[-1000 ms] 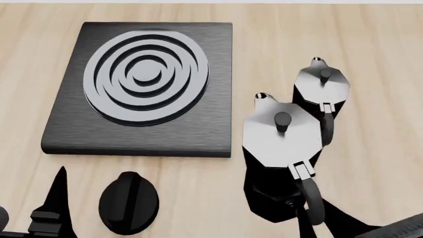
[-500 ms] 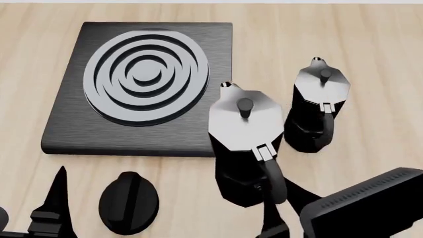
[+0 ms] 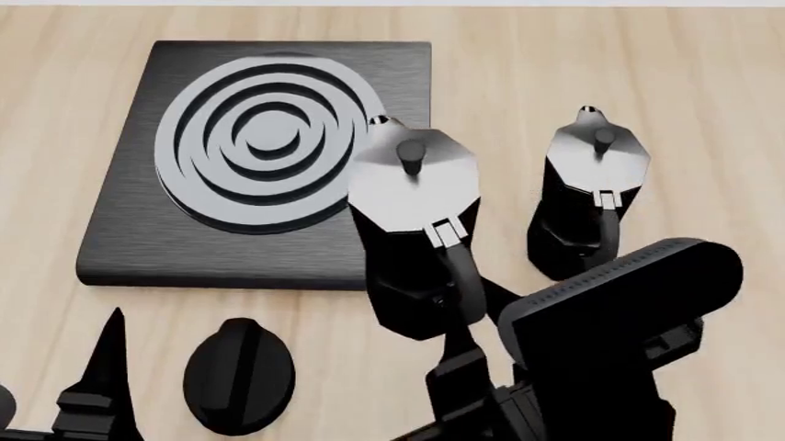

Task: Put the right moka pot on the stove.

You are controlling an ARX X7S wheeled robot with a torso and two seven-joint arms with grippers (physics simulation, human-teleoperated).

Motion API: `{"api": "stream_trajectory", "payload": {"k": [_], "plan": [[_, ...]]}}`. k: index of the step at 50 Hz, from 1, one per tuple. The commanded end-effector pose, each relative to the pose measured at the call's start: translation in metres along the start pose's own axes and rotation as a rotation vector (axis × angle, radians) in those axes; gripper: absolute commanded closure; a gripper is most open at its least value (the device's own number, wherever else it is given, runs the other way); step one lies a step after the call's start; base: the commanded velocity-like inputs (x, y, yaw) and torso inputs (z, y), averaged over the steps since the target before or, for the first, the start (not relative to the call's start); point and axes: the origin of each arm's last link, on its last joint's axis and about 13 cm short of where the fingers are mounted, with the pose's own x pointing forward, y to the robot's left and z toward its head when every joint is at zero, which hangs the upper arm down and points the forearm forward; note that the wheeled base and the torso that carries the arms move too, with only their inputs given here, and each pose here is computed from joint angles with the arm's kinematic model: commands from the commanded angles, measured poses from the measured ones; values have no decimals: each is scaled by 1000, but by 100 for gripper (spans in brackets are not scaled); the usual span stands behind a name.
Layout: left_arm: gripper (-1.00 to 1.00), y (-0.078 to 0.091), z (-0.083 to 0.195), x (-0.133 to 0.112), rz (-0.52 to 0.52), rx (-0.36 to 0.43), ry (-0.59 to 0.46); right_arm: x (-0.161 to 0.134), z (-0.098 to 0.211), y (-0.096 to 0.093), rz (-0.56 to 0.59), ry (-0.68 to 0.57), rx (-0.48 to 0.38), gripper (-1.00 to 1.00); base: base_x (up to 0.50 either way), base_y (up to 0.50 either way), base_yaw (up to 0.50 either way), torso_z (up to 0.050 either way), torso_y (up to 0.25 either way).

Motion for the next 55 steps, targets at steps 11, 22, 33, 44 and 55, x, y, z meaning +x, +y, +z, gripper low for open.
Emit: {"api": "stream_trajectory", "payload": {"k": [11, 22, 33, 44, 55], "plan": [[-100, 0, 0, -1, -3, 2, -3, 27, 8, -2, -2, -40, -17, 100, 0, 0, 0, 0, 1], [-100, 0, 0, 0, -6, -1, 2, 42, 12, -5, 0, -50, -13, 100, 0, 0, 0, 1, 1], [-100, 0, 0, -1, -5, -2, 2, 53, 21, -3, 14, -58, -32, 100, 0, 0, 0, 0, 1], [-100, 0, 0, -1, -7, -1, 3, 64, 35, -2, 30, -68, -30, 100, 0, 0, 0, 0, 1], [-100, 0, 0, -1, -10, 1, 2, 80, 39, -2, 46, -73, 2, 100, 0, 0, 0, 1, 1]]}}
